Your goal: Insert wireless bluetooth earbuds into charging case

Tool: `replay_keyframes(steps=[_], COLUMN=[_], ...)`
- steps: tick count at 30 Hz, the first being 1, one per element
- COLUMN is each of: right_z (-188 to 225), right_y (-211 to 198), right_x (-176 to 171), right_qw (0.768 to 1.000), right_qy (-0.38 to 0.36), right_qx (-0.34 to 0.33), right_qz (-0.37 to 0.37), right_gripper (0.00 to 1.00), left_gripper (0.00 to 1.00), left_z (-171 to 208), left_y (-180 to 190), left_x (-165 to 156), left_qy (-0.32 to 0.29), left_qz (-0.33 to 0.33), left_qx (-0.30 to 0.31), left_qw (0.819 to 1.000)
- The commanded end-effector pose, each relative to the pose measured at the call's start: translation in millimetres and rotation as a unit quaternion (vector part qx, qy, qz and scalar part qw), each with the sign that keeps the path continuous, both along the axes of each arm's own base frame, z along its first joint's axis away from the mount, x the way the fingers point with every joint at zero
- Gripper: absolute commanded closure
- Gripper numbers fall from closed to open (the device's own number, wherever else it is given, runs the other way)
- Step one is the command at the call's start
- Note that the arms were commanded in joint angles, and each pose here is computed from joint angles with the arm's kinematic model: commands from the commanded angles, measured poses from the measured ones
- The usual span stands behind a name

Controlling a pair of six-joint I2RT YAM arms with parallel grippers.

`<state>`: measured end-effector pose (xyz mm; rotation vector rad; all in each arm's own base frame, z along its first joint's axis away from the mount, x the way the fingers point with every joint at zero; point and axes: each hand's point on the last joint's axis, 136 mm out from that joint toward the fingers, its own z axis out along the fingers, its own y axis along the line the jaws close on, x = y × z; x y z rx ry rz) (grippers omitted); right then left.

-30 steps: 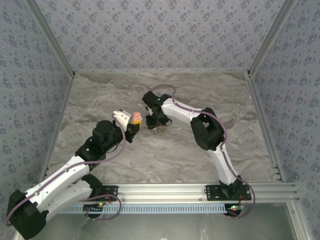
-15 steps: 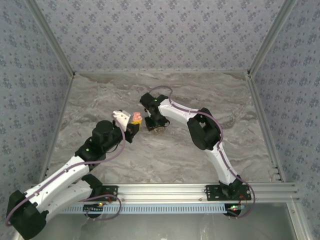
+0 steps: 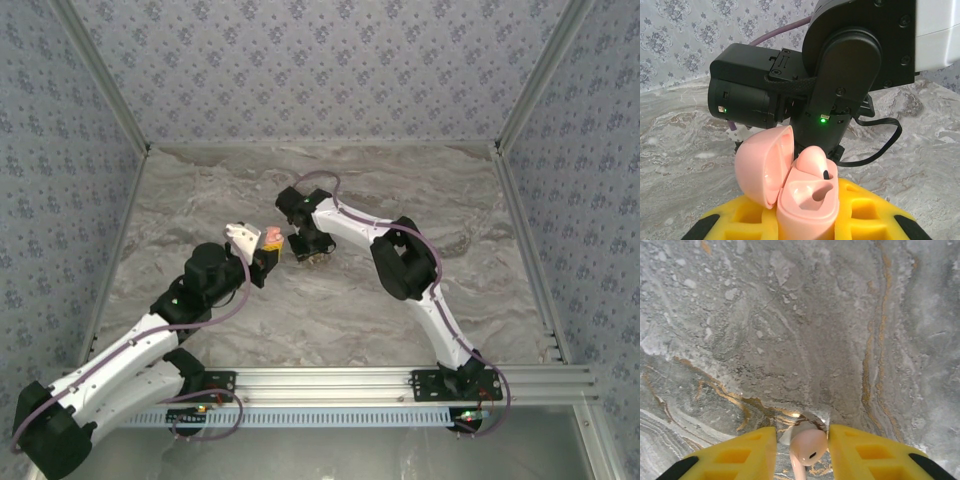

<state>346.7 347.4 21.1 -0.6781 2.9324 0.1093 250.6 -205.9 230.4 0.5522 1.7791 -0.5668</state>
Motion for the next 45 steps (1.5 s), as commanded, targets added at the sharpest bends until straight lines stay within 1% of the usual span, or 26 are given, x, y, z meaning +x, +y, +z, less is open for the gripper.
replay_keyframes(steps=[1, 5, 10, 17, 25, 29, 36, 41, 45], right_z=[-32.1, -30.9, -20.2, 4.2, 31.0, 41.1, 69.6, 104.0, 120.9], right_y=[-7.0, -7.0, -6.2, -10.5, -30.3, -42.2, -63.7, -76.2, -82.9], right_x=[-13.8, -14.0, -9.8, 1.0, 19.9, 25.4, 30.9, 33.8, 26.8], right_qw=[0.999, 0.999, 0.999, 0.993, 0.972, 0.960, 0.941, 0.928, 0.922], right_qy=[0.034, 0.035, 0.029, 0.027, 0.010, 0.000, -0.034, -0.083, -0.105], right_qx=[-0.037, -0.034, -0.008, 0.099, 0.213, 0.253, 0.306, 0.334, 0.345], right_qz=[-0.006, -0.011, -0.024, -0.050, -0.098, -0.118, -0.137, -0.141, -0.139], right_gripper=[0.69, 0.75, 0.77, 0.78, 0.79, 0.79, 0.79, 0.79, 0.79], left_gripper=[0.95, 0.95, 0.95, 0.94, 0.94, 0.93, 0.93, 0.93, 0.93], left_z=[12.0, 12.5, 11.3, 4.6, -9.1, -20.2, -42.6, -48.7, -49.2], left_y=[4.4, 4.2, 3.4, 0.1, -19.7, -31.9, -54.6, -67.5, -77.3], left_x=[0.8, 0.9, 0.8, 3.0, 10.7, 17.9, 32.9, 41.6, 45.3], left_qy=[-0.017, -0.018, -0.016, -0.008, 0.019, 0.039, 0.072, 0.072, 0.063], left_qz=[0.009, 0.009, 0.007, 0.007, -0.018, -0.028, -0.041, -0.047, -0.058], left_qx=[-0.011, -0.011, -0.011, -0.030, -0.048, -0.059, -0.099, -0.132, -0.149], left_qw=[1.000, 1.000, 1.000, 1.000, 0.999, 0.997, 0.992, 0.988, 0.985])
